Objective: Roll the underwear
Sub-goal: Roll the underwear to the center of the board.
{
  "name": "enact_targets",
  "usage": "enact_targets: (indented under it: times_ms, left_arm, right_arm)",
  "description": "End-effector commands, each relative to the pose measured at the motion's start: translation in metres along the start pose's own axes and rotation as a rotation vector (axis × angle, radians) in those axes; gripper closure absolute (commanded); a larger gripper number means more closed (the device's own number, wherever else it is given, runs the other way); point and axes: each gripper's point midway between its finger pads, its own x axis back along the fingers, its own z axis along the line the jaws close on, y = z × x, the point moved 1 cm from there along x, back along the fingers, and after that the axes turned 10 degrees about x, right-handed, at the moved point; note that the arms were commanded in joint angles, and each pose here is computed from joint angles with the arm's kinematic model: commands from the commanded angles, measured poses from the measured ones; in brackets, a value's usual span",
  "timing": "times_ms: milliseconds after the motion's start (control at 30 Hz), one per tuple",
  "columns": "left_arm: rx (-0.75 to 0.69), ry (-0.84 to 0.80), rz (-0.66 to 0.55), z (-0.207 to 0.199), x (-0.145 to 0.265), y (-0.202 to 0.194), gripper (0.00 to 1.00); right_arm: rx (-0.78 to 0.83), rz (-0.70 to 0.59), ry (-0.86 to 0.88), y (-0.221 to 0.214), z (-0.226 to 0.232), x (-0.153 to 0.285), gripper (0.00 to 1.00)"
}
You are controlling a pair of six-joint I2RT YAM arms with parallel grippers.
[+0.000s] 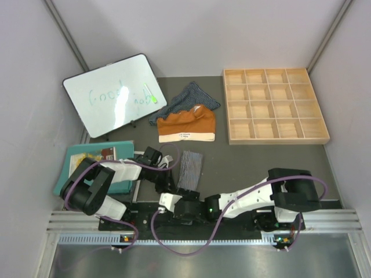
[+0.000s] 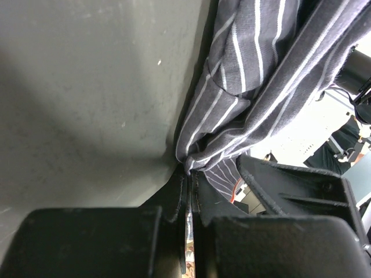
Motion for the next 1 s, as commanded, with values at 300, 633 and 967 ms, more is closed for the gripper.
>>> enact_targets:
  times_ms: [300, 633, 967]
  left_arm:
    - [-0.044, -0.015, 0.011, -0.006, 0.005, 0.0, 1.0]
    - [-0.052, -0.014, 0.016, -0.004, 0.004, -0.001, 1.0]
    - [-0.104, -0.034, -0.043, -0.015, 0.009, 0.008, 1.0]
  right_arm:
    - [0.027, 0.075, -0.03, -0.017, -0.011, -0.02, 0.61]
    - [0.011, 0.09, -0.052, -0.02, -0.03, -0.026, 0.73]
    - [-0.091, 0.061, -0.038, -0.013, -0.042, -0.018, 1.0]
